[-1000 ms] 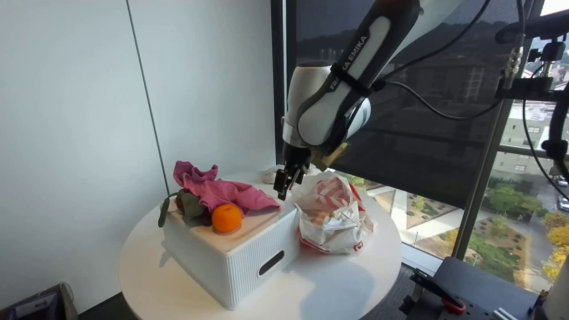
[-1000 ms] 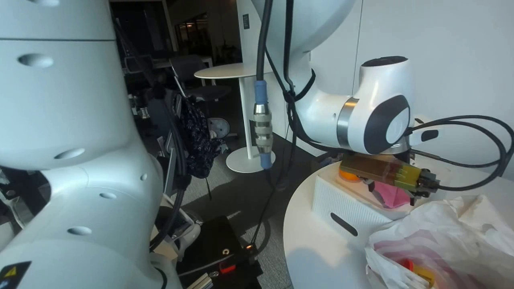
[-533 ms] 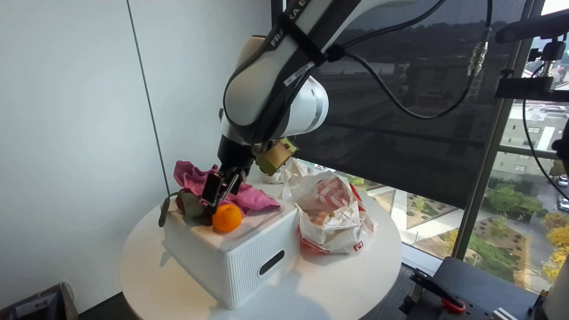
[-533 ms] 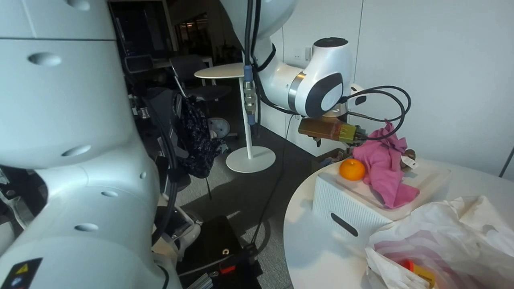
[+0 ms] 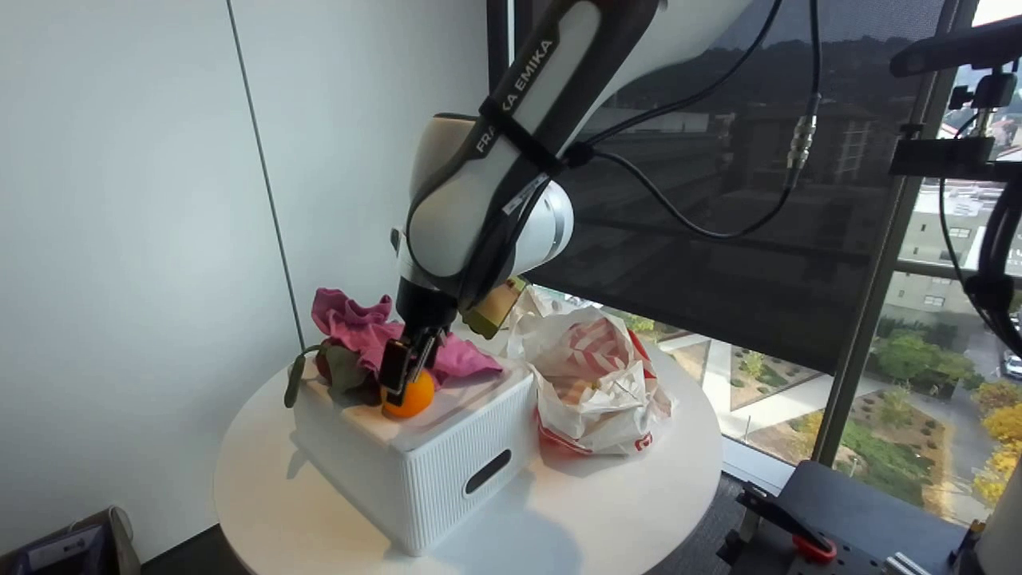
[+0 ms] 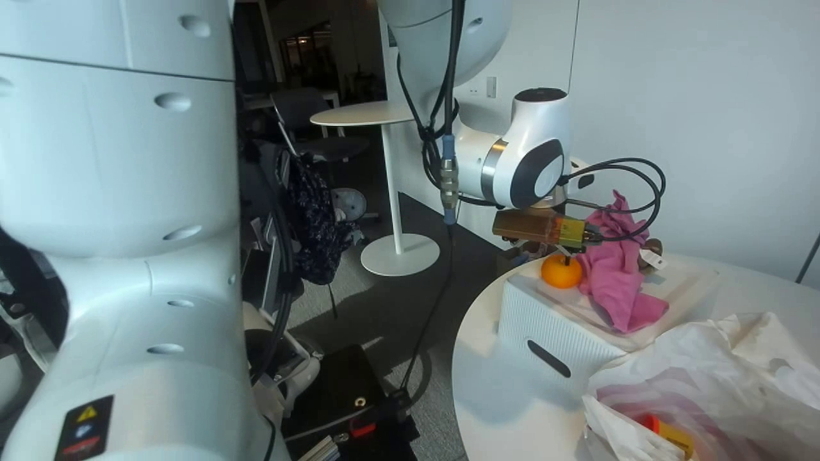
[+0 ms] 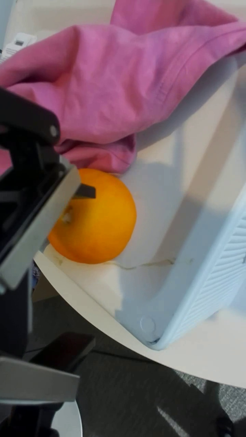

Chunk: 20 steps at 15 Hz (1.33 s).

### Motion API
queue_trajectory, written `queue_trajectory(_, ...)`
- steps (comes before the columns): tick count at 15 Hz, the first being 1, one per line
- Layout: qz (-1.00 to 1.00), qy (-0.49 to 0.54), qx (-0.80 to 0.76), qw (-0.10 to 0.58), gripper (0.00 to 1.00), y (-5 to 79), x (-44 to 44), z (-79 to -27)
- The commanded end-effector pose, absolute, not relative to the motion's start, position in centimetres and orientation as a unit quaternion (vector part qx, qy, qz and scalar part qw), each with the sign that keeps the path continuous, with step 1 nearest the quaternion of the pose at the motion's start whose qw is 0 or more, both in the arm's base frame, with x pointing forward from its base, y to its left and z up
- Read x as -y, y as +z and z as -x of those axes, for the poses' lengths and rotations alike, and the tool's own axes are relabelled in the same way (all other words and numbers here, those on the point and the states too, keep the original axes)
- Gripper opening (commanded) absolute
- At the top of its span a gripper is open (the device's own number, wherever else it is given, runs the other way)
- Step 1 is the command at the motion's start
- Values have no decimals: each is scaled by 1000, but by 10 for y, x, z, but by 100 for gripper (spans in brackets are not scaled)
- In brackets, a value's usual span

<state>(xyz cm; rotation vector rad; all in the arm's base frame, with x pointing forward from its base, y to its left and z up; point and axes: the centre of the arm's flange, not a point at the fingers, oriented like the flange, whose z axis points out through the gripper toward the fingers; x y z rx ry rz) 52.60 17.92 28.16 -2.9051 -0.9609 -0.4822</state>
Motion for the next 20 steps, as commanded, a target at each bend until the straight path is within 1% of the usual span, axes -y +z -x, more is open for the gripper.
queue_trajectory(1,938,-157,307,18,100,261,-190,-546)
queue_trajectory(3,939,-157,304,21,100,254,-193,-551)
queue_trajectory(7,933,-167,320,-2,100,246,-193,-560)
queue_trajectory(8,930,-169,326,-9,75,244,-190,-561)
queue_trajectory(9,928,-170,330,-15,74,244,-185,-562)
queue_trajectory(10,928,-169,330,-19,68,243,-180,-562)
queue_trajectory(11,929,-168,328,-20,58,246,-174,-562)
queue_trajectory(13,935,-154,318,-1,44,261,-162,-556)
queue_trajectory(14,939,-145,311,22,38,276,-152,-551)
queue_trajectory(17,949,-122,275,90,15,326,-121,-537)
queue_trajectory(18,952,-116,263,104,9,340,-113,-533)
queue_trajectory(19,958,-120,242,96,9,354,-100,-531)
queue_trajectory(20,961,-124,227,95,6,369,-86,-528)
